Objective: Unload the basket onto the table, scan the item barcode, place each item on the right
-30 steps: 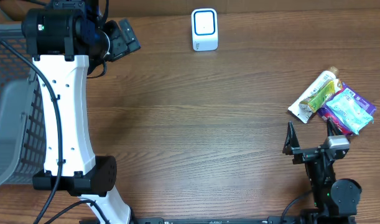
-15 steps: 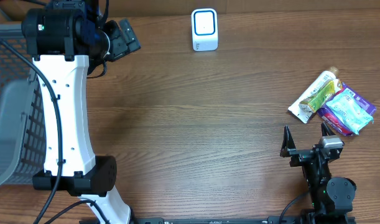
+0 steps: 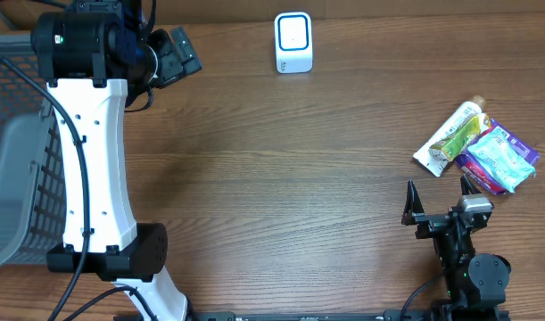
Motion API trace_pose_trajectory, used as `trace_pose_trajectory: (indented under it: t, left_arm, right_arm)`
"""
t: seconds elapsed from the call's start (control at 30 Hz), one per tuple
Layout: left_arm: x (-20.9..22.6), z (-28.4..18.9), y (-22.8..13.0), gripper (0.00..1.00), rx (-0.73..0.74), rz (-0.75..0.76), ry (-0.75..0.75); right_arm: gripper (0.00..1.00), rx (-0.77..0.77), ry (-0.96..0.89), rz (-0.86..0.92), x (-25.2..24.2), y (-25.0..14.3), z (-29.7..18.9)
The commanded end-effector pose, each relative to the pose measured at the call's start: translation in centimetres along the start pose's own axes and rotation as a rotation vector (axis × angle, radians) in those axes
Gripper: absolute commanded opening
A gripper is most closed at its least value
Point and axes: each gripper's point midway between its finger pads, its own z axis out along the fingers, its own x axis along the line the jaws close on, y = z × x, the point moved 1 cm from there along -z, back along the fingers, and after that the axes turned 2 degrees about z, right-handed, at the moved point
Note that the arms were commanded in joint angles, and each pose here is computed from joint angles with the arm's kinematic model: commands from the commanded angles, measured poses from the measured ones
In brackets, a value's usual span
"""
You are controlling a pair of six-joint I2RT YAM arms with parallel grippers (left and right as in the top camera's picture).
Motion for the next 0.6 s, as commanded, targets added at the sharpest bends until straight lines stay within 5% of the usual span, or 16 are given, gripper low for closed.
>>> trace_pose_trajectory:
  t: [0.0,0.57]
  left_arm:
    - [0.0,0.2,-0.1,1.00,0.006,0.011,-0.001]
    - [1.0,-2.9,-0.3,1.00,-0.062,0.066,0.006]
  right_arm:
    - [1.00,-0.005,0.000,-0.001,0.0,-0.2,0.0]
    - [1.00,-0.005,0.000,-0.002,0.0,-0.2,0.0]
